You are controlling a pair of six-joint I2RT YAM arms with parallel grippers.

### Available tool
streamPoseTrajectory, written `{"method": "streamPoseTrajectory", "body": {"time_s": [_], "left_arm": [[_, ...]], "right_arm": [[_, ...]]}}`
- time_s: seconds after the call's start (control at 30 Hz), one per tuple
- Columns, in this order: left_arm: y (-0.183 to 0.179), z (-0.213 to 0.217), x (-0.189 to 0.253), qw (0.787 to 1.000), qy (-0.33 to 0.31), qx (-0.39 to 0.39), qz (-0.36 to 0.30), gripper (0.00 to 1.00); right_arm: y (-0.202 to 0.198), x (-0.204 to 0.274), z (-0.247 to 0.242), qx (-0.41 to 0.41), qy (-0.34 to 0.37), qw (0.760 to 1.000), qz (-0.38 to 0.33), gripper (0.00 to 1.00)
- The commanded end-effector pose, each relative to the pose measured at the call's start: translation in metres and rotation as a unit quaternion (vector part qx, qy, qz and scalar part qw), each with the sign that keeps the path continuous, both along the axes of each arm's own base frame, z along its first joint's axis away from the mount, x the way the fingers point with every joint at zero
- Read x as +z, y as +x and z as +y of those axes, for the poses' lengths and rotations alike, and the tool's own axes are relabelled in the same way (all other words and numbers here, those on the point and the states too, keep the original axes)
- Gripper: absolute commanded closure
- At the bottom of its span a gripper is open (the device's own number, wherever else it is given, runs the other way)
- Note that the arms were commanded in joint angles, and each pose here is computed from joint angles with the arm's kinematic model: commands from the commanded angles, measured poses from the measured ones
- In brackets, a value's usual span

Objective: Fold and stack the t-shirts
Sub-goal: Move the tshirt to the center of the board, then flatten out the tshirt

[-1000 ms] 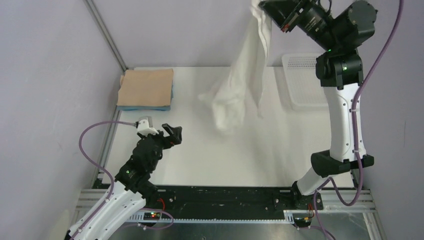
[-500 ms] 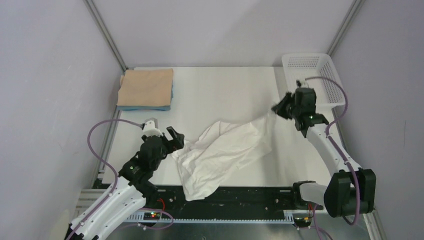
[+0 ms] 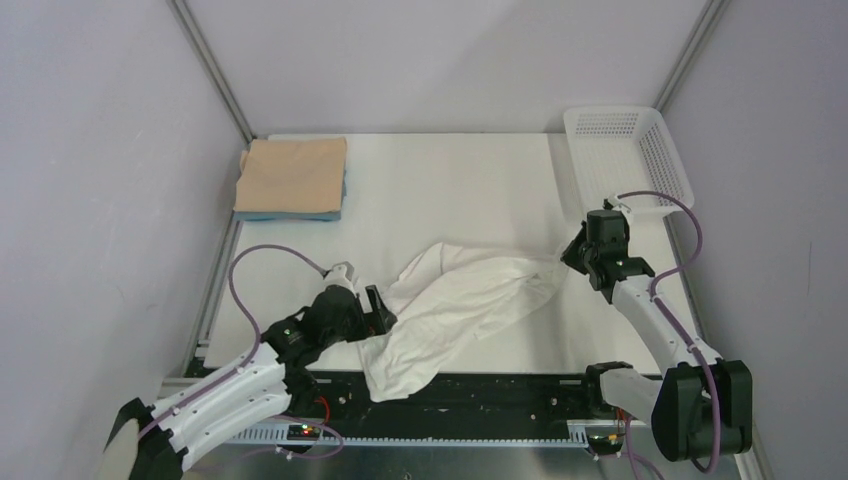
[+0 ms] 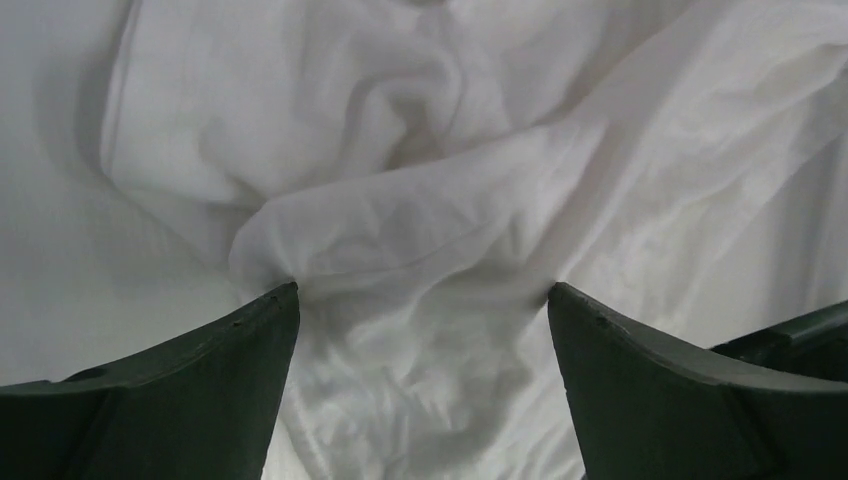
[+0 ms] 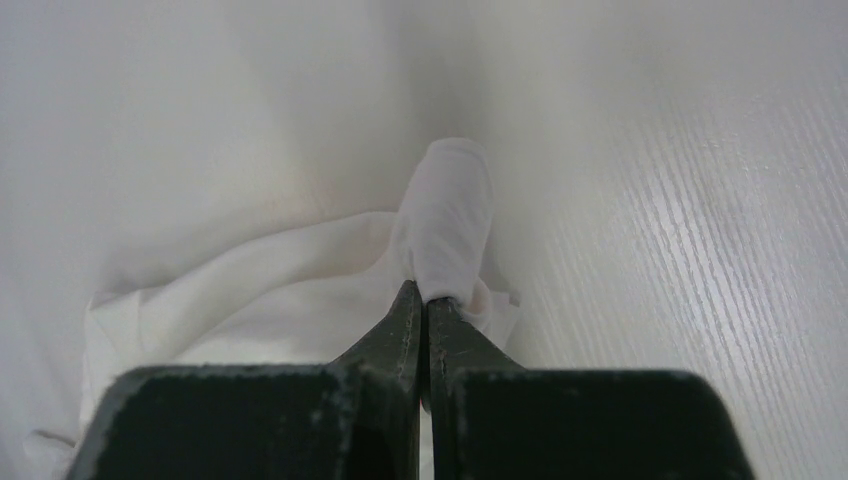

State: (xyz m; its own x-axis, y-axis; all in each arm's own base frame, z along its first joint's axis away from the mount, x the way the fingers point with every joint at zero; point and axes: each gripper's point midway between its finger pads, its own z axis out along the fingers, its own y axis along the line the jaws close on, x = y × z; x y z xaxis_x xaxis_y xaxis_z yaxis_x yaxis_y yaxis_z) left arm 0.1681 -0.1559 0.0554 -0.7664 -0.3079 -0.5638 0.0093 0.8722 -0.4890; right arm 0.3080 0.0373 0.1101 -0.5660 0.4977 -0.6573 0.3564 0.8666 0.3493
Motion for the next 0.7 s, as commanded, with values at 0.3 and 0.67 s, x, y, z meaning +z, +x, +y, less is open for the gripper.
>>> {"method": "streamPoseTrajectory", "body": {"time_s": [0.3, 0.67], "left_arm": [[0.012, 0.012, -0.010, 0.997, 0.036, 0.073, 0.020, 0.95], [0.053, 0.025, 0.184, 0.970, -0.021, 0.095, -0.222, 1.00]], "right_arm": [[0.003, 0.011, -0.007, -0.013, -0.014, 0.999, -0.031, 1.00], [-0.015, 0.147, 0.013, 0.060, 0.016, 0.974, -0.218, 1.00]]}}
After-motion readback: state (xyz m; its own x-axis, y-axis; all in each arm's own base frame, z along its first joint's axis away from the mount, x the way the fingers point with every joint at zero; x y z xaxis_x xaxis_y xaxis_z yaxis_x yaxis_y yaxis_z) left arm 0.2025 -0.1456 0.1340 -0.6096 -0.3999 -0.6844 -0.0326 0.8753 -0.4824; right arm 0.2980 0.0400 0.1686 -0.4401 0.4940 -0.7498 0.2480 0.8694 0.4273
